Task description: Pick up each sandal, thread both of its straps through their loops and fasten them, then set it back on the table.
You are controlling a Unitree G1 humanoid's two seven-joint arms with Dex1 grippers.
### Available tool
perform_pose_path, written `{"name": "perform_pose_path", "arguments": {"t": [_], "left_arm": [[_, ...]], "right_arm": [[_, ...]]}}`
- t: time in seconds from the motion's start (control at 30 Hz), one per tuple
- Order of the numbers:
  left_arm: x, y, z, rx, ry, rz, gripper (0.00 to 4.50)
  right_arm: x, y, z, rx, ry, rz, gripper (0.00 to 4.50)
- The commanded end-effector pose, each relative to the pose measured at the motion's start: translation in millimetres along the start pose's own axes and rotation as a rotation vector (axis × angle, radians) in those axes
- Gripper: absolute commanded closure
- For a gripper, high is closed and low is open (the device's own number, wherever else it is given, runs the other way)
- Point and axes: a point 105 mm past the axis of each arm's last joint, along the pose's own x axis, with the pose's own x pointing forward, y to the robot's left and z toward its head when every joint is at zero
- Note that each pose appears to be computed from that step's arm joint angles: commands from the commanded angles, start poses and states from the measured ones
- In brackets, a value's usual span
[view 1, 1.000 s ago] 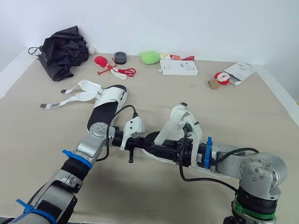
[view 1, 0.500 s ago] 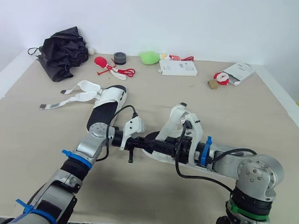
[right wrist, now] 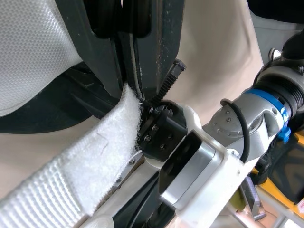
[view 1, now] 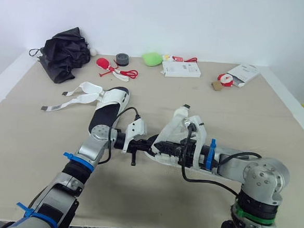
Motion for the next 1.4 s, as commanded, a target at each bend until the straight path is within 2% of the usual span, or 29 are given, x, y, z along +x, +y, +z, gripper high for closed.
{"name": "perform_pose_path", "arguments": {"t": [0.03, 0.2, 0.3, 0.47, 0.8, 1.0, 1.13, 1.4], "left_arm": [[-2.0, -13.5, -51.9, -0.15, 0.157, -0.016, 4.5], [-0.6, -13.1, -51.7, -0.152, 0.157, -0.021, 4.5], [-0.5, -14.0, -52.4, -0.154, 0.156, -0.022, 4.5], [-1.3, -15.4, -53.4, -0.159, 0.154, -0.018, 4.5], [-4.5, -16.6, -55.6, -0.166, 0.154, 0.0, 4.5], [-2.6, -18.6, -55.9, -0.166, 0.154, -0.007, 4.5], [-1.6, -19.1, -56.6, -0.165, 0.157, -0.01, 4.5], [-2.7, -18.9, -56.4, -0.163, 0.159, -0.012, 4.5]], "right_arm": [[-26.7, 7.4, 22.2, -0.034, 0.009, 0.13, 4.42], [-56.5, -8.2, 55.4, 0.017, 0.032, 0.133, 4.42], [-62.9, -12.7, 62.6, 0.057, 0.064, 0.144, 4.42], [-60.8, -22.5, 58.7, 0.111, 0.129, 0.126, 4.42], [-56.6, -20.9, 37.6, 0.154, 0.211, 0.166, 4.42], [-56.0, -36.2, 43.6, 0.174, 0.177, 0.096, 4.42], [-58.2, -34.7, 57.5, 0.185, 0.132, 0.117, 4.42], [-55.2, -37.4, 35.1, 0.231, 0.184, 0.126, 4.42]]}}
